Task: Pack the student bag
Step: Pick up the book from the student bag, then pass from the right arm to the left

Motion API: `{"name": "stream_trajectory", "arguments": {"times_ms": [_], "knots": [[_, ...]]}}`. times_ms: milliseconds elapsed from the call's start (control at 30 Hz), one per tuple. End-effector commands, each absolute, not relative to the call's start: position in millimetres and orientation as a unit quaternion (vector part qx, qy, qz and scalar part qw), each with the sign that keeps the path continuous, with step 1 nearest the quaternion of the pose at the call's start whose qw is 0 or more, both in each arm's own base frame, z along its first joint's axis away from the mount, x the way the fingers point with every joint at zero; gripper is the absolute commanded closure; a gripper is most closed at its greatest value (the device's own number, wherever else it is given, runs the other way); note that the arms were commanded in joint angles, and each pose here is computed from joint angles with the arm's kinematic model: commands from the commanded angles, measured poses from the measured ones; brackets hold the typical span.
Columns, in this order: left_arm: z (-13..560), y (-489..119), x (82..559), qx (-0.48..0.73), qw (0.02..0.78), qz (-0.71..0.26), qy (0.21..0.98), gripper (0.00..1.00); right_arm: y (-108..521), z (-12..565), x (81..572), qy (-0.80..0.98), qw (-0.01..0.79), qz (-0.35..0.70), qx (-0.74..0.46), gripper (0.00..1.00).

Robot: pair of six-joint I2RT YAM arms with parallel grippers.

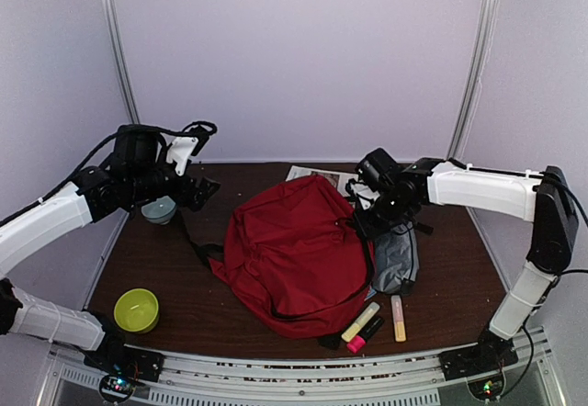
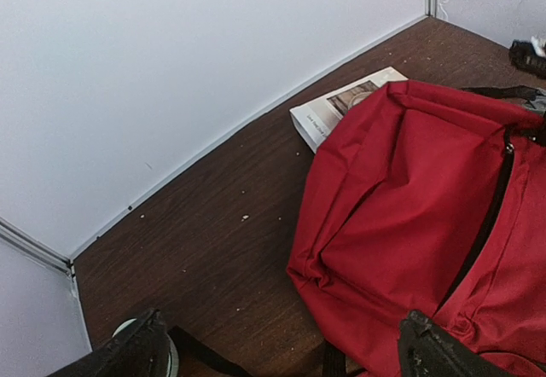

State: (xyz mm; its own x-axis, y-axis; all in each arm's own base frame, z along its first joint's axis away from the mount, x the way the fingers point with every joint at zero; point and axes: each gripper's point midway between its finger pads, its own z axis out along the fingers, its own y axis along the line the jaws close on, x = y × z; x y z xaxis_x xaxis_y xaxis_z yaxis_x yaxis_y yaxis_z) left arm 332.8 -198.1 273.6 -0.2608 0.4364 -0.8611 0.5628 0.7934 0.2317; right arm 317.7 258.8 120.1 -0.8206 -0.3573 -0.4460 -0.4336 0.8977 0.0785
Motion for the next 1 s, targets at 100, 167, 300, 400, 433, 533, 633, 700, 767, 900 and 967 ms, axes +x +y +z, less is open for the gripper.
{"name": "stream_trajectory", "arguments": {"times_ms": [100, 167, 300, 400, 433, 533, 633, 700, 767, 900, 967], "knots": [[313, -206, 325, 0.323, 0.572, -0.092, 0.748, 0.06, 271, 252, 331, 0.884, 0.357, 0.094, -0.288, 1.0], [328, -207, 315, 0.331, 0.601, -0.106, 0.72, 0.06, 280, 281, 327, 0.856, 0.389, 0.099, -0.325, 1.0], [357, -215, 288, 0.38, 0.659, -0.113, 0.639, 0.08, 304, 337, 319, 0.781, 0.469, 0.08, -0.405, 1.0], [387, -220, 269, 0.408, 0.681, -0.116, 0.597, 0.09, 328, 362, 296, 0.703, 0.5, 0.071, -0.5, 1.0], [397, -222, 263, 0.419, 0.682, -0.12, 0.588, 0.09, 335, 365, 285, 0.677, 0.502, 0.067, -0.534, 1.0], [408, -238, 243, 0.494, 0.647, -0.132, 0.566, 0.08, 348, 369, 262, 0.613, 0.51, 0.051, -0.602, 1.0], [402, -257, 226, 0.566, 0.611, -0.133, 0.537, 0.07, 359, 371, 244, 0.561, 0.513, 0.048, -0.648, 1.0], [397, -267, 219, 0.596, 0.597, -0.135, 0.519, 0.05, 365, 373, 237, 0.537, 0.516, 0.044, -0.666, 1.0], [390, -277, 209, 0.626, 0.574, -0.154, 0.504, 0.03, 370, 374, 233, 0.516, 0.52, 0.037, -0.68, 1.0], [381, -300, 184, 0.674, 0.526, -0.209, 0.475, 0.02, 379, 380, 232, 0.493, 0.529, 0.025, -0.691, 1.0], [370, -309, 180, 0.693, 0.504, -0.207, 0.472, 0.02, 383, 383, 232, 0.487, 0.529, 0.019, -0.695, 1.0]]}}
